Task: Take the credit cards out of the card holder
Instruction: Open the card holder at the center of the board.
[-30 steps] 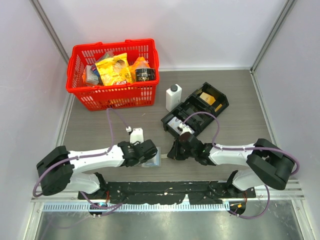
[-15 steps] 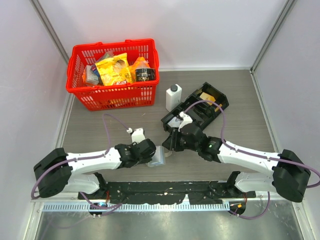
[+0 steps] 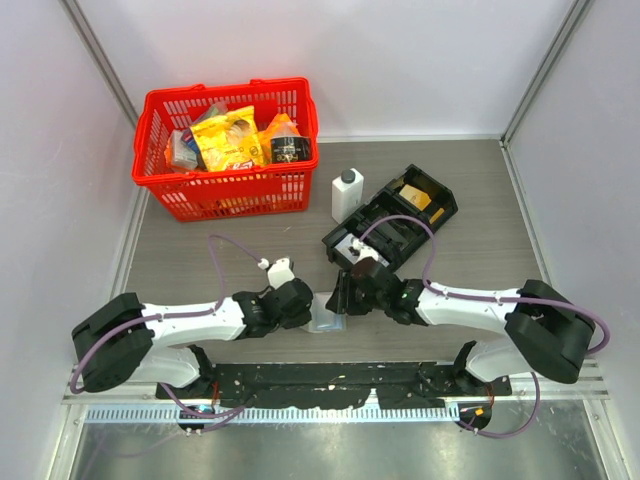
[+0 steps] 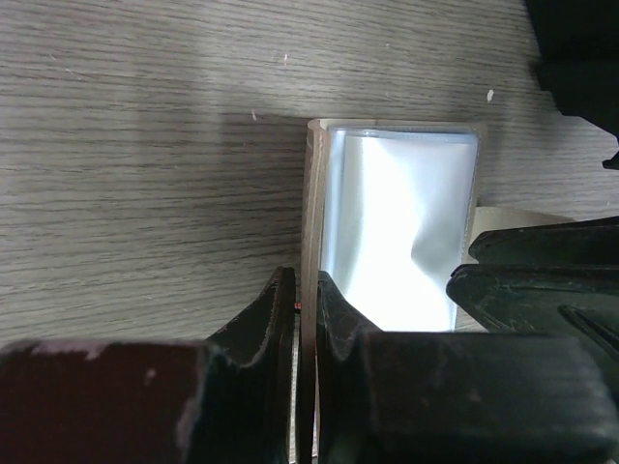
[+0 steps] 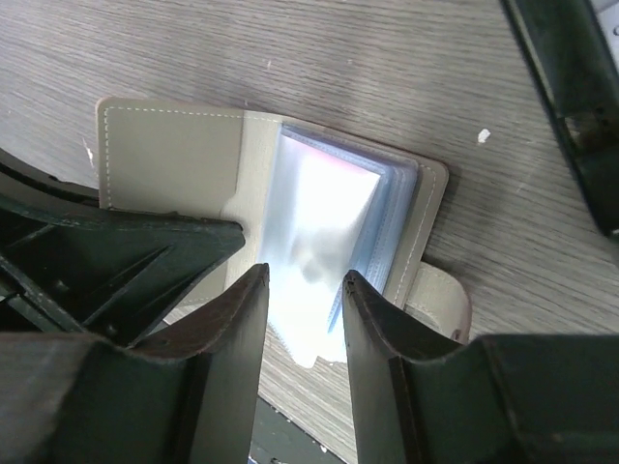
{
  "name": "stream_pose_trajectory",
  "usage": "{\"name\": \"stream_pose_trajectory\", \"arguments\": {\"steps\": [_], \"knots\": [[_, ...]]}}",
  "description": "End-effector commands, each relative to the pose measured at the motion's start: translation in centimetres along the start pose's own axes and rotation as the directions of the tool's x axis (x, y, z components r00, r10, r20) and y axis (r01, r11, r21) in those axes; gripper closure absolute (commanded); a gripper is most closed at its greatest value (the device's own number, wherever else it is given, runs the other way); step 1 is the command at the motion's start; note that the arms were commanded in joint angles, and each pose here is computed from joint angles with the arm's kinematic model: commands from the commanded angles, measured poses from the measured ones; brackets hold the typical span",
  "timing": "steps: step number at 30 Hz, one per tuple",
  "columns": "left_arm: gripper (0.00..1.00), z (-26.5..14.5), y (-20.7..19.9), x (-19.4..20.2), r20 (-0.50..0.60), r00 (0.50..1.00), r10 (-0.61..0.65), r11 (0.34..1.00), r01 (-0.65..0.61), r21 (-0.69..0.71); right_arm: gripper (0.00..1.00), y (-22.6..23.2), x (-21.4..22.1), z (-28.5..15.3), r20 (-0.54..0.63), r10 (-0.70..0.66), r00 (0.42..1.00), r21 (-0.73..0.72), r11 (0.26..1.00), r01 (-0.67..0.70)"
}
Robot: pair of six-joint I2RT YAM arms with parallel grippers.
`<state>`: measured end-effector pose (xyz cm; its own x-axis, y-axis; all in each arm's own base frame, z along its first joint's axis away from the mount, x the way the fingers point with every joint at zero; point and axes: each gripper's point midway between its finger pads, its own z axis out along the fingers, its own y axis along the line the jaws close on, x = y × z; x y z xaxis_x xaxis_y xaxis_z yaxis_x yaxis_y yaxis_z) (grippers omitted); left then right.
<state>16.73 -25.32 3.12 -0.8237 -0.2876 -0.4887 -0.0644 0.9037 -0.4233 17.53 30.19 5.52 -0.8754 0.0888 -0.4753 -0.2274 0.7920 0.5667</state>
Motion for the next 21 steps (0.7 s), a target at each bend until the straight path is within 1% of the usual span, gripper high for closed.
{"name": "stream_pose_trajectory", "arguments": {"steps": [1,8,13,14,21], "knots": [[0.9,0.4,-0.4,0.0,0.003,0.999,-0.042,0.999,0.042,0.02,0.58,0.1,-0.7,0.4,0.048,0.032,0.998,0.002,0.999,-0.032],[0.9,0.5,-0.6,0.2,-0.005,0.999,-0.042,0.999,0.042,0.027,0.58,-0.1,0.1,1.2,0.012,0.03,0.999,0.007,1.0,-0.03],[0.9,0.6,-0.8,0.4,-0.013,0.999,-0.047,0.998,0.047,0.037,0.59,0.2,-0.1,1.4,0.013,0.02,1.0,0.002,1.0,-0.02],[0.9,0.7,-0.8,0.5,-0.016,0.999,-0.047,0.998,0.047,0.038,0.59,1.1,0.3,1.2,-0.013,0.019,1.0,-0.038,0.999,-0.019],[0.91,0.9,-1.0,0.8,-0.021,0.997,-0.068,0.996,0.069,0.062,0.59,4.2,-0.3,1.3,-0.021,0.001,1.0,-0.132,0.991,-0.004]]}}
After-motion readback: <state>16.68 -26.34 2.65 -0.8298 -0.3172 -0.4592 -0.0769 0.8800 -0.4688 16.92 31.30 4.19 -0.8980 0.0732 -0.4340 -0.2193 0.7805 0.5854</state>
